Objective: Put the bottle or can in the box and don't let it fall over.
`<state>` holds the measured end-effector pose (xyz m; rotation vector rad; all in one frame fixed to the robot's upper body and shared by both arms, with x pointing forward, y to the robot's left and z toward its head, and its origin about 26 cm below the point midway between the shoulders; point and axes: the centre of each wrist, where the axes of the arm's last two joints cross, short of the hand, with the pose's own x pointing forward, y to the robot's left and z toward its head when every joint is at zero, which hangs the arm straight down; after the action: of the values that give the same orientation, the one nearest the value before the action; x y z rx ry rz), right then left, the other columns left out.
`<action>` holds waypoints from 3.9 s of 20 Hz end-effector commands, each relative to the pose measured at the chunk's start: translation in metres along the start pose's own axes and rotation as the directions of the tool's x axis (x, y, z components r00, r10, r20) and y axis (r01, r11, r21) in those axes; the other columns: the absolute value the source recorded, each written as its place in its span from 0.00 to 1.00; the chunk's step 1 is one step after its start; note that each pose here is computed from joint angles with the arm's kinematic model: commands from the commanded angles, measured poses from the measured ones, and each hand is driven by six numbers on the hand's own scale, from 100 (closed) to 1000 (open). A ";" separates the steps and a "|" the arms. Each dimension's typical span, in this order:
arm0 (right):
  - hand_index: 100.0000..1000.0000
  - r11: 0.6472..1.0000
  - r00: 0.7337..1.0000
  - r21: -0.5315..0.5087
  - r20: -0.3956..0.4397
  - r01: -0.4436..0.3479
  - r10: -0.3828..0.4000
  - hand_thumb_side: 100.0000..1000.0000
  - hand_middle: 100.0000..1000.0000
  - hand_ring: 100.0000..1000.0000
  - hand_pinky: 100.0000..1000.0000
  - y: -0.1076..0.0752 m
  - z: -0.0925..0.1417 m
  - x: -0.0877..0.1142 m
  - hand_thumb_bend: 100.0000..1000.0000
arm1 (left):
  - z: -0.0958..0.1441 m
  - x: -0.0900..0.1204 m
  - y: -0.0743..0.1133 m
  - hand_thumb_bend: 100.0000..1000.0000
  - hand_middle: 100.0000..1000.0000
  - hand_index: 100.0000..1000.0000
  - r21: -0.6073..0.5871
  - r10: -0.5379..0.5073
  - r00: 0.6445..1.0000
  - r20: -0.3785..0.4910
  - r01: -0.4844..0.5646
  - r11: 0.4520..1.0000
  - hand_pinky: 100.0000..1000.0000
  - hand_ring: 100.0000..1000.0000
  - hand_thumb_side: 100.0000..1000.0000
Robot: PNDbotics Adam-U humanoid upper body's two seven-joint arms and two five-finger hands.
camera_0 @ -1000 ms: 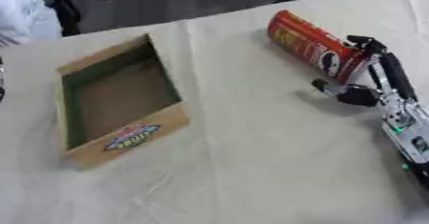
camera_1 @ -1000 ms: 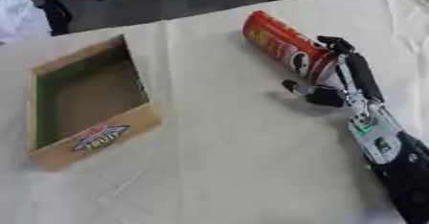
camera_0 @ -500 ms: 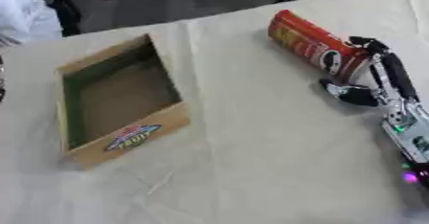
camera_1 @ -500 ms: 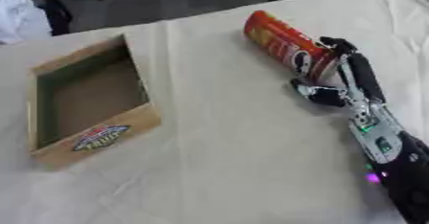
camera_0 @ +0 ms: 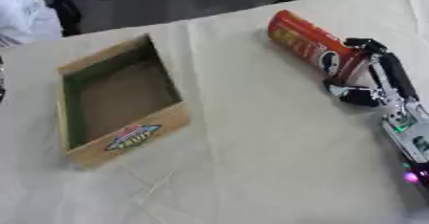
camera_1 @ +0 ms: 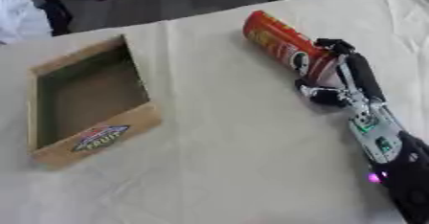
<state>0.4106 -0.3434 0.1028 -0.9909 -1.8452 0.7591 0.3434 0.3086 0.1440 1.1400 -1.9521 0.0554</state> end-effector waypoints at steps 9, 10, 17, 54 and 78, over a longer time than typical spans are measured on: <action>0.67 0.998 0.996 -0.033 -0.067 0.056 -0.058 0.00 0.65 0.71 0.54 0.017 0.020 -0.018 0.19 | -0.008 0.007 0.006 0.40 0.72 0.70 0.025 0.009 0.999 0.032 -0.010 1.000 0.76 0.83 0.64; 0.66 0.997 0.996 -0.039 -0.065 0.064 -0.066 0.00 0.64 0.71 0.53 0.017 0.020 -0.017 0.17 | -0.008 0.007 0.006 0.40 0.72 0.70 0.025 0.009 0.999 0.033 -0.010 1.000 0.76 0.83 0.64; 0.65 0.989 0.992 -0.096 -0.043 0.115 -0.120 0.00 0.62 0.68 0.52 0.015 0.018 -0.013 0.10 | -0.009 0.008 0.006 0.40 0.72 0.70 0.028 0.010 0.999 0.036 -0.011 1.000 0.76 0.83 0.64; 0.64 0.961 0.952 -0.083 0.183 0.264 -0.246 0.00 0.62 0.67 0.51 -0.048 -0.009 0.145 0.01 | -0.012 0.006 0.016 0.40 0.72 0.70 0.057 -0.025 0.998 0.053 0.022 0.998 0.76 0.83 0.63; 0.63 0.972 0.944 0.125 0.245 0.197 -0.223 0.00 0.62 0.68 0.52 0.003 -0.058 0.178 0.04 | -0.020 0.014 0.033 0.40 0.72 0.70 0.137 -0.025 0.996 0.086 0.013 0.990 0.76 0.83 0.62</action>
<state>0.4095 -0.1846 0.1888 -0.6267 -2.0452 0.8598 0.3317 0.3210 0.1646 1.2373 -2.0037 0.1216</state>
